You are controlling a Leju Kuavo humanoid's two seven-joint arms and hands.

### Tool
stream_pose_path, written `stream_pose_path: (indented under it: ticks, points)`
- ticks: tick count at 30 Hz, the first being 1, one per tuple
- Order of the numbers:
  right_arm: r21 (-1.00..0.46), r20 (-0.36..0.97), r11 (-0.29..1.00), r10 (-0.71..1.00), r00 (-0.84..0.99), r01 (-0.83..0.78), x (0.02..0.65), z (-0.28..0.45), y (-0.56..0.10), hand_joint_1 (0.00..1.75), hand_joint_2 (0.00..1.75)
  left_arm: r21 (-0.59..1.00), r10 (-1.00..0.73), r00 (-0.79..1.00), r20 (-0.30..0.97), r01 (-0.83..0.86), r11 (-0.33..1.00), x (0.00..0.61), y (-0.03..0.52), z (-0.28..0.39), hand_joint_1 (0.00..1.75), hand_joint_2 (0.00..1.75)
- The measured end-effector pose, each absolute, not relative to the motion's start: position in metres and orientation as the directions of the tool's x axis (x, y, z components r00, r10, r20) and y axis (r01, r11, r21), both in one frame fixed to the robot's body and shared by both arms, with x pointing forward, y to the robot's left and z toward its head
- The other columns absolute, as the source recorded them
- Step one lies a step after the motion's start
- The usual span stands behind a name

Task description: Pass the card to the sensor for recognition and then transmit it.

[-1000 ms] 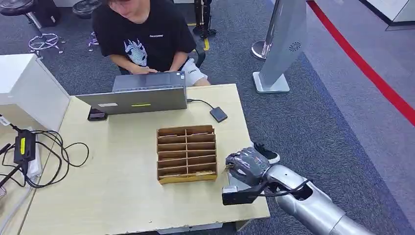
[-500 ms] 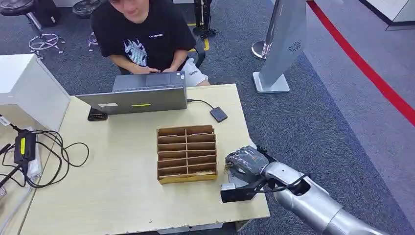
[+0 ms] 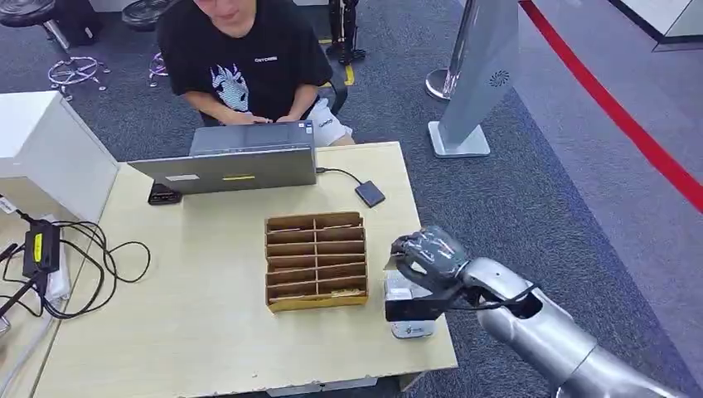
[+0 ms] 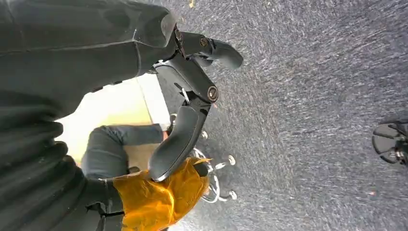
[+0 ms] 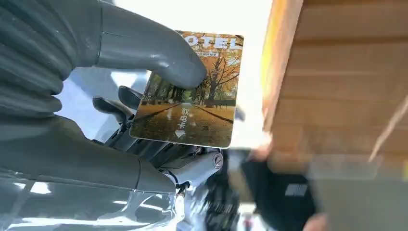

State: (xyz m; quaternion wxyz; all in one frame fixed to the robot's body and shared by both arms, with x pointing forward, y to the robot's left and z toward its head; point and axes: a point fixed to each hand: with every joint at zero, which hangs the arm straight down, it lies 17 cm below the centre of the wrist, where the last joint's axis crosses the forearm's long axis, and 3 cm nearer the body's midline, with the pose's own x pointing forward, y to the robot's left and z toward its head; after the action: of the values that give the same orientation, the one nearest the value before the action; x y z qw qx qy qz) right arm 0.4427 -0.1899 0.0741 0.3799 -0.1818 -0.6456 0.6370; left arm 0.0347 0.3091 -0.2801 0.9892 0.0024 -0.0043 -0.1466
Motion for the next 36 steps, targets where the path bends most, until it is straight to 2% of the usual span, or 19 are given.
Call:
stream_pose_path:
  ticks: [6, 16, 19, 21, 24, 28, 31, 36]
  points:
    - [-0.965, 0.261, 0.189, 0.714, -0.650, -0.180, 0.488, 0.153, -0.199, 1.75, 1.75, 0.004, -0.301, 0.954, 0.011, 0.301, 0.954, 0.035, 0.309, -0.280, 0.00, 1.75]
    - [-0.970, 0.243, 0.198, 0.712, -0.659, -0.143, 0.495, 0.171, -0.200, 1.75, 1.75, 0.004, -0.301, 0.954, 0.011, 0.301, 0.954, 0.035, 0.309, -0.280, 0.00, 1.75]
    - [-0.955, 0.296, 0.214, 0.685, -0.666, -0.203, 0.494, 0.173, -0.195, 1.75, 1.75, -0.003, -0.316, 0.949, 0.007, 0.316, 0.949, 0.034, 0.309, -0.280, 0.00, 1.75]
    - [-0.949, 0.314, 0.218, 0.686, -0.657, -0.226, 0.513, 0.191, -0.183, 1.75, 1.75, -0.004, -0.333, 0.943, 0.004, 0.333, 0.943, 0.034, 0.310, -0.279, 0.00, 1.75]
    - [-0.951, 0.309, 0.228, 0.749, -0.586, -0.209, 0.573, 0.241, -0.155, 1.75, 1.75, 0.004, -0.387, 0.922, 0.007, 0.387, 0.922, 0.042, 0.313, -0.278, 0.00, 1.75]
    - [-0.967, 0.247, 0.200, 0.882, -0.402, -0.157, 0.629, 0.285, -0.126, 1.75, 1.75, 0.008, -0.450, 0.893, 0.006, 0.449, 0.893, 0.056, 0.314, -0.276, 0.00, 1.75]
    - [-0.967, 0.235, 0.185, 0.914, -0.331, -0.178, 0.639, 0.296, -0.099, 1.75, 1.75, -0.002, -0.479, 0.878, 0.007, 0.479, 0.878, 0.068, 0.310, -0.274, 0.00, 1.75]
    - [-0.965, 0.227, 0.167, 0.919, -0.323, -0.201, 0.631, 0.282, -0.057, 1.75, 1.75, 0.000, -0.512, 0.859, 0.019, 0.512, 0.859, 0.086, 0.303, -0.271, 0.00, 1.75]
